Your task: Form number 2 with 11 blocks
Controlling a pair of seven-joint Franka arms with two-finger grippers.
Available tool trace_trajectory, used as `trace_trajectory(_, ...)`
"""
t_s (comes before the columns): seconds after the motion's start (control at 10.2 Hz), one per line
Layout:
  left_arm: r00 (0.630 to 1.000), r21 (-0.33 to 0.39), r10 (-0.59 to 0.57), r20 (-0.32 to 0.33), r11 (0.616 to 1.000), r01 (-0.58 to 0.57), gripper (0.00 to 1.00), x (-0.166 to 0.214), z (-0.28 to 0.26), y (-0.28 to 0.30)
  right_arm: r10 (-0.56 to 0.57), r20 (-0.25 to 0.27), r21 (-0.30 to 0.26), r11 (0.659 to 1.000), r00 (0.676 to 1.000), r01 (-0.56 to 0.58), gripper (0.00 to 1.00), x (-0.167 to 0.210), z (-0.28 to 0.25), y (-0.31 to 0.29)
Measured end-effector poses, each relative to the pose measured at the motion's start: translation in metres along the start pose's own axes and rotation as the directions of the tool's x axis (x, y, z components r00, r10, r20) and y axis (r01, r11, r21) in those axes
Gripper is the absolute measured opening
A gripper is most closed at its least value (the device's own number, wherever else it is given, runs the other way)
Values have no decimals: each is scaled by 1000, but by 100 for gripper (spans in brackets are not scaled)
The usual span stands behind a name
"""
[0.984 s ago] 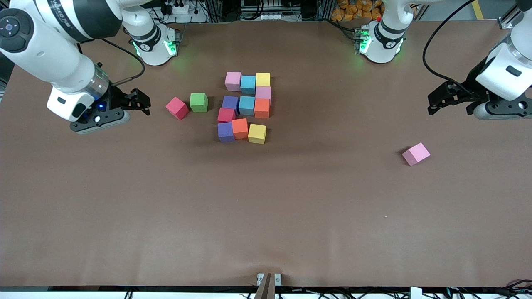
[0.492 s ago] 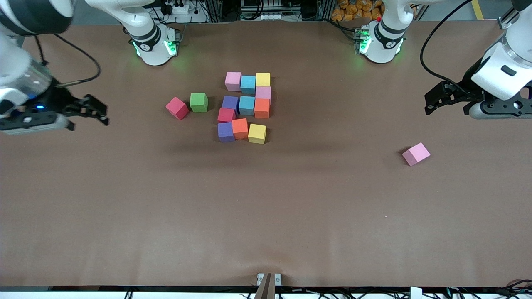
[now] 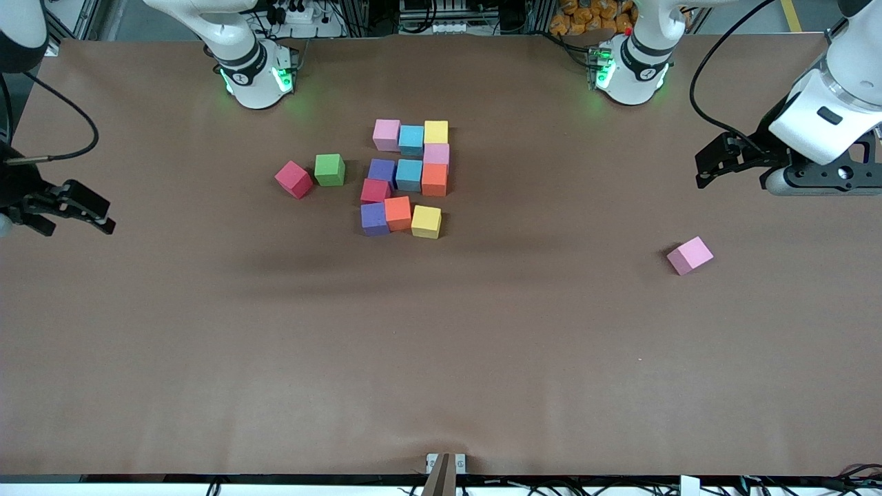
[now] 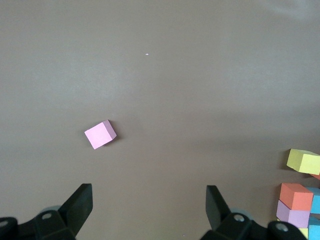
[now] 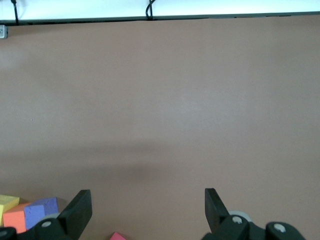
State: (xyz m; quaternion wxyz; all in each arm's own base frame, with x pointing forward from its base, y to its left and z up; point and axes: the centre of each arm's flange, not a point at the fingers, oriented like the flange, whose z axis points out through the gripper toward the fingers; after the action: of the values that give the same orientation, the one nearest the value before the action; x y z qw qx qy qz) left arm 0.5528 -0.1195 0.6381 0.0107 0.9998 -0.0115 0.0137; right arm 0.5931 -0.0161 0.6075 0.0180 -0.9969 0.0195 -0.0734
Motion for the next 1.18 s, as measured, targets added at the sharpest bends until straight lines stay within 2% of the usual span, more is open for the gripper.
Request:
trace_trajectory(0.3, 999, 1, -30, 14, 1000, 30, 100, -6, 5, 24, 58, -6, -15, 998, 998, -58, 100, 1, -3, -2)
trace_trajectory(1.18, 998, 8, -35, 50, 999, 34, 100, -2, 24, 28, 60, 14, -18, 998, 998, -59, 100, -1, -5, 0)
